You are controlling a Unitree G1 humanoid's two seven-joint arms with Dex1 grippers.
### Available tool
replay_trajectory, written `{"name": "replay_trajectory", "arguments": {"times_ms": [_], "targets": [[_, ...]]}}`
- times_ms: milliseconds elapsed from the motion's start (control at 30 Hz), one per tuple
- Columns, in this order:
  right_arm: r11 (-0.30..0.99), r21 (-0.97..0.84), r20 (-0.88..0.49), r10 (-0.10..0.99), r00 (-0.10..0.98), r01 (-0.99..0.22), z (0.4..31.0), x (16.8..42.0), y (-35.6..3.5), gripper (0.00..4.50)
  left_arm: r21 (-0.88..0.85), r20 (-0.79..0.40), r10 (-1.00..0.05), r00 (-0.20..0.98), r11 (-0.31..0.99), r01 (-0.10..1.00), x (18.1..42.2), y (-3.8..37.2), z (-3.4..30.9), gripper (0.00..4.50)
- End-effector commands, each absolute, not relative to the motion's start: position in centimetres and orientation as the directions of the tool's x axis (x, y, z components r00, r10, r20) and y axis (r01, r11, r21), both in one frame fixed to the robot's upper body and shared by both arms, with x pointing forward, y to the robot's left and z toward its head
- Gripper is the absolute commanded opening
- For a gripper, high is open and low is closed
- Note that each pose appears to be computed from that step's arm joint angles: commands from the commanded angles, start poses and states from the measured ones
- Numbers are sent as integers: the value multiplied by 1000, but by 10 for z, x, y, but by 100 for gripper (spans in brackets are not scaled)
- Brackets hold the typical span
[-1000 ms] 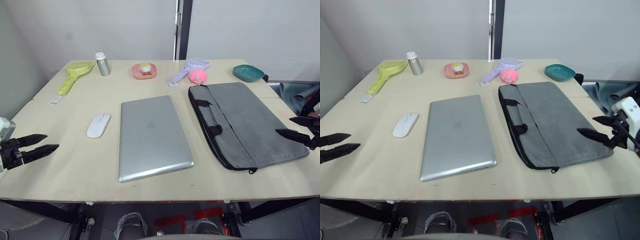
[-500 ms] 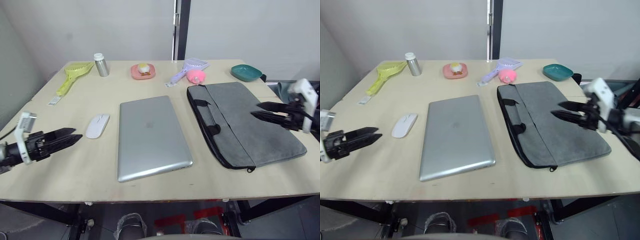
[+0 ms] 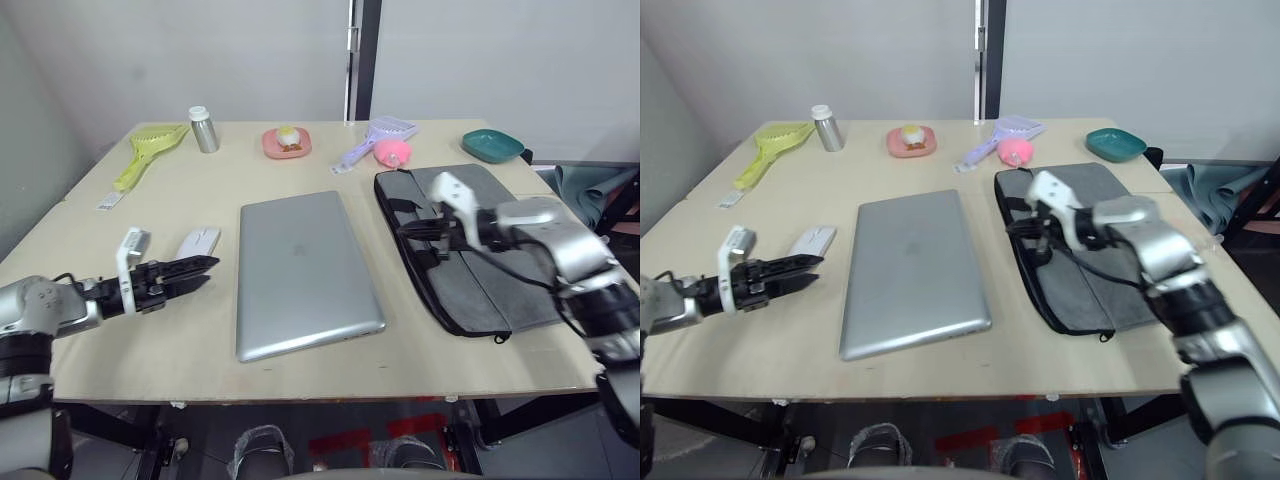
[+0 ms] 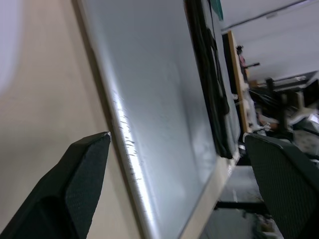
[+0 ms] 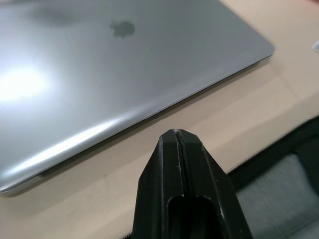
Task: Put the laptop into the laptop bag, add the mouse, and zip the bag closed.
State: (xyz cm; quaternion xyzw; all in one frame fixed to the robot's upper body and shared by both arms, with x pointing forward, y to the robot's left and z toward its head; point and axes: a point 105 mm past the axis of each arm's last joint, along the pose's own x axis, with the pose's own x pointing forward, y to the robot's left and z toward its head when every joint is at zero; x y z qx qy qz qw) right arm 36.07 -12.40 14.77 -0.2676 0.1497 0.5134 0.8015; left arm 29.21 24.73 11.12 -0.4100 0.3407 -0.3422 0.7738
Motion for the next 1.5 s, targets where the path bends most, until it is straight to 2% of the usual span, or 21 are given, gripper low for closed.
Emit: {"name": "replay_trajectory", "arguments": {"times_ms": [33, 167, 333, 500, 700, 967, 1200, 1500], "targets": [[297, -380, -540, 698, 471, -876, 146, 377, -122, 2, -875, -279, -790, 545, 443, 194, 295, 251, 105, 450], [258, -428, -577, 659, 482, -866, 131, 389, -113, 2, -868, -312, -790, 528, 463, 180, 302, 244, 92, 450], [250, -520, -602, 572, 557, -817, 116, 408, -106, 2, -855, -326, -782, 531, 484, 188, 315, 237, 85, 450], [226, -545, -624, 534, 571, -807, 105, 415, -100, 2, -854, -329, -779, 534, 487, 185, 327, 228, 79, 450], [200, -529, -620, 571, 537, -824, 101, 413, -80, 2, -856, -332, -789, 516, 482, 185, 330, 218, 67, 450], [197, -460, -557, 695, 454, -866, 112, 401, -40, 2, -882, -300, -840, 453, 425, 204, 321, 203, 62, 450], [193, -476, -576, 669, 470, -858, 113, 404, -50, 2, -888, -280, -853, 441, 405, 220, 319, 201, 65, 450], [205, -366, -526, 759, 383, -908, 119, 391, -34, 2, -896, -255, -868, 427, 378, 233, 316, 201, 69, 450]]}}
